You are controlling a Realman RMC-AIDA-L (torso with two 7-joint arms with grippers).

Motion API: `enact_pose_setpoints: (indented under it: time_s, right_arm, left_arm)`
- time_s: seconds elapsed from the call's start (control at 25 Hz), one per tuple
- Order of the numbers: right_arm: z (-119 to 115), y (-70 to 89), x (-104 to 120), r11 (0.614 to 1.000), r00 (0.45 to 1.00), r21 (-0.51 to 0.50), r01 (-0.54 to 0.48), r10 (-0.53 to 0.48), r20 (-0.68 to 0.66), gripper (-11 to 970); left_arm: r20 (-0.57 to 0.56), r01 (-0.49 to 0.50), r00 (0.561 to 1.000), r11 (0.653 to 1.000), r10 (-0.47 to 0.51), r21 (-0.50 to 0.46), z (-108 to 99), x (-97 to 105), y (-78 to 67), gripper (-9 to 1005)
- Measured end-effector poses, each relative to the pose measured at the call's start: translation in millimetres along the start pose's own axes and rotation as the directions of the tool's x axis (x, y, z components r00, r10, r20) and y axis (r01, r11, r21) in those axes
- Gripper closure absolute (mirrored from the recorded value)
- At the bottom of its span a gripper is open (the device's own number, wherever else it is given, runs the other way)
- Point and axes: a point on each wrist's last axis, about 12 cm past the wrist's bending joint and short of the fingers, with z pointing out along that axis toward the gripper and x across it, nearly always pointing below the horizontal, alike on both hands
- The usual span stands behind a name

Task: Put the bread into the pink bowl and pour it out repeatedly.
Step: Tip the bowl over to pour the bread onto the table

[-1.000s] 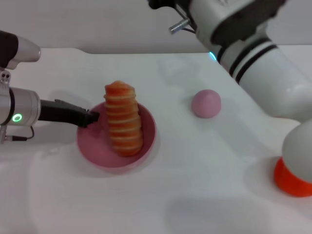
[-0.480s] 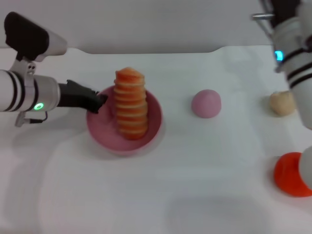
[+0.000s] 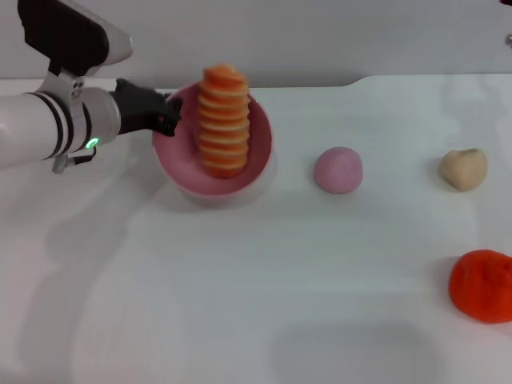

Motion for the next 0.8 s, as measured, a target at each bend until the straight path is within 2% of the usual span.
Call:
enact_pose_setpoints:
  time_s: [0.2,0.36,0.6,0.8]
  right_arm:
    - [-2,-17.1,2,0.998,1.0,0.062,0.007,-0.007,-0.006,382]
    - [-2,-24.1,1,0.996,1.0,0.088,0.008,-0.008,-0.004,382]
    - [2,-21.8,-1,0.997,1.0,0.083,0.007,-0.007,0.002,382]
    - [4,-17.5,-2,0.998,1.0,0.069,0.004,-0.004,0.006,382]
  left_arm:
    - [0.046,-0.058,0.997,0.995,0.062,-0.078,3,-2,-1.8,947]
    - [0.072,-0.116,0.989,0.984,0.126,-0.134,4,-1,-5.6,947]
    - [0.096,-0.219,0.966,0.957,0.24,-0.19,3,2,-15.6,947]
    - [0.114,-0.345,0.918,0.906,0.38,-0.245,-3,7,-29.2,947]
